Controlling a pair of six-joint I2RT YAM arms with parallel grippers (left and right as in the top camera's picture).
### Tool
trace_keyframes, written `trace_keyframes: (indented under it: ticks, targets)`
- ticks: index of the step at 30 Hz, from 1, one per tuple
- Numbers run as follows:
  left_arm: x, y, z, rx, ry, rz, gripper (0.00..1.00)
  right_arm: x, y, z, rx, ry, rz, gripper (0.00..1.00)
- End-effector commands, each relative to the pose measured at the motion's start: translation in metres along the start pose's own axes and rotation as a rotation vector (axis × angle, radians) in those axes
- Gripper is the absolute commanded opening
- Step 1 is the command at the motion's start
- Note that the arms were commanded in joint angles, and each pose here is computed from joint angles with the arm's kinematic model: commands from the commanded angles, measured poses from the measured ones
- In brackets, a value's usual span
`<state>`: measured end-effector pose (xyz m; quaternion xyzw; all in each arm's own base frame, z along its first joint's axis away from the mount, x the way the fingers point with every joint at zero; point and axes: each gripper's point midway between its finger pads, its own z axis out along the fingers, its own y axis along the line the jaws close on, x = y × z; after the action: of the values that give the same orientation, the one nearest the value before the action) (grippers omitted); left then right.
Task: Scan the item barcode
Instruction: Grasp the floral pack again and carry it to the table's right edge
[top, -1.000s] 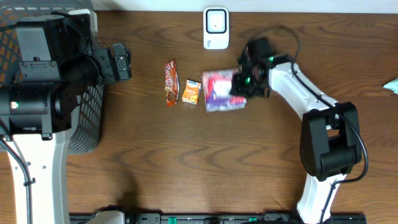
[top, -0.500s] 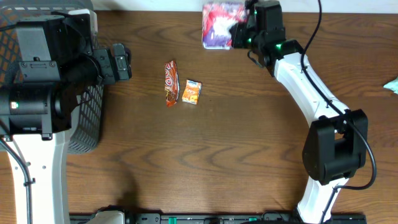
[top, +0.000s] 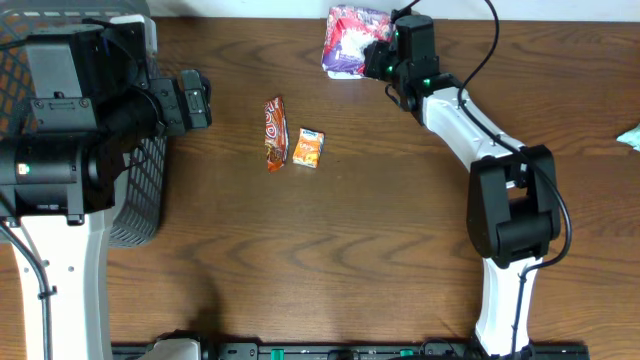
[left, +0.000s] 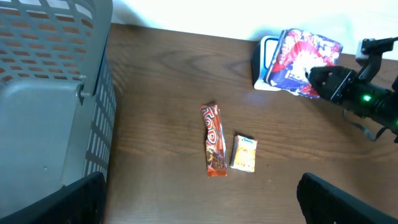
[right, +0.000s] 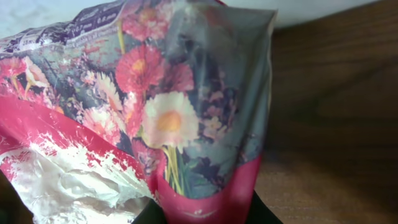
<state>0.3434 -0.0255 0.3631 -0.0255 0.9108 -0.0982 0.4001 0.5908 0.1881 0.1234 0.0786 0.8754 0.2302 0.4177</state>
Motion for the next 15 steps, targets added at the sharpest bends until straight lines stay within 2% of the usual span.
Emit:
trace_keyframes:
  ticks: [1, 4, 8, 12, 15]
  targets:
    - [-0.001, 0.000, -0.002, 0.002, -0.005, 0.000, 0.98, -0.067, 0.009, -0.042, -0.025, -0.129, 0.016, 0.01]
    - [-0.001, 0.000, -0.002, 0.002, -0.005, 0.000, 0.98, -0.099, -0.017, -0.075, 0.052, -0.186, 0.044, 0.01]
    - [-0.001, 0.000, -0.002, 0.002, -0.005, 0.000, 0.98, -0.127, -0.108, -0.136, 0.379, -0.240, 0.127, 0.01]
    - [-0.001, 0.000, -0.002, 0.002, -0.005, 0.000, 0.98, -0.120, -0.214, -0.197, 0.713, -0.197, 0.208, 0.01]
    - [-0.001, 0.000, -0.002, 0.002, -0.005, 0.000, 0.98, -0.103, -0.276, -0.229, 0.834, -0.159, 0.358, 0.01]
